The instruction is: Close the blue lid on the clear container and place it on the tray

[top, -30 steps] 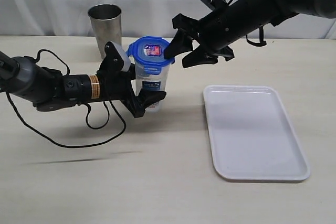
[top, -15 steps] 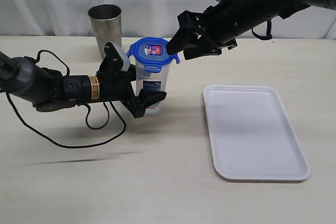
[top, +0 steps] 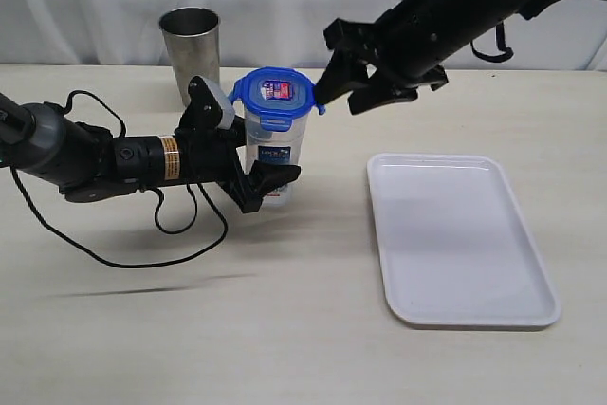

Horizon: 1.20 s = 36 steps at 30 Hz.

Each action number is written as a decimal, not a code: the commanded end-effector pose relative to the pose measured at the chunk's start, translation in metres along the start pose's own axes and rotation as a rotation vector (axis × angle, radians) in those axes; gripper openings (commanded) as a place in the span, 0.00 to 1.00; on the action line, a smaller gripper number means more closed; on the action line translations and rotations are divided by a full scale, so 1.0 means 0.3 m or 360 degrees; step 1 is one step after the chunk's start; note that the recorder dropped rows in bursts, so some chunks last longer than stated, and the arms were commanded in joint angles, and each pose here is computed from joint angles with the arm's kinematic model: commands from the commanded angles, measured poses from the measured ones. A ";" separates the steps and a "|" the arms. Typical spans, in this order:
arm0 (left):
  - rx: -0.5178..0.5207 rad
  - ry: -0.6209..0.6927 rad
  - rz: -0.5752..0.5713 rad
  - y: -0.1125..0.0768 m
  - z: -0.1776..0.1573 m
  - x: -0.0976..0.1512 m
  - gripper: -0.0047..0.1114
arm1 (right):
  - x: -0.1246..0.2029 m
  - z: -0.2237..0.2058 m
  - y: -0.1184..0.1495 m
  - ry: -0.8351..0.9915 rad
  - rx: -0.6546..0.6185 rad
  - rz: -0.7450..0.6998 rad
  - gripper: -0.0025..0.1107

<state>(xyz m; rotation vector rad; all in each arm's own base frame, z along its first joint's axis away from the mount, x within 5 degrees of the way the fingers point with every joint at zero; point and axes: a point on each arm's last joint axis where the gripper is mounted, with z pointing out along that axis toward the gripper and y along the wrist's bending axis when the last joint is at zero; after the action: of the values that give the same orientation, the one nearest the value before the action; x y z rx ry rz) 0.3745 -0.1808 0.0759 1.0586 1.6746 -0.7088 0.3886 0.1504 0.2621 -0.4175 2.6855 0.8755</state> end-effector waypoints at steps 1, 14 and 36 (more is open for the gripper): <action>-0.0003 0.0068 -0.0012 -0.002 0.000 0.026 0.04 | 0.019 0.059 0.031 0.0085 0.0027 -0.0017 0.50; 0.0055 -0.0047 -0.0127 -0.013 0.000 0.004 0.04 | -0.022 0.055 0.085 -0.0061 -0.0089 0.0029 0.50; 0.0051 -0.0044 -0.0129 -0.012 0.000 0.005 0.04 | -0.021 0.017 0.020 -0.0043 0.0142 0.0003 0.50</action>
<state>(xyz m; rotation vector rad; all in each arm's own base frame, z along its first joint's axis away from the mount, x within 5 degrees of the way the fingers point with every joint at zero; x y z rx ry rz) 0.3723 -0.1822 0.0751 1.0158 1.6965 -0.7812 0.3835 0.1688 0.2529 -0.4533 2.7761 0.7839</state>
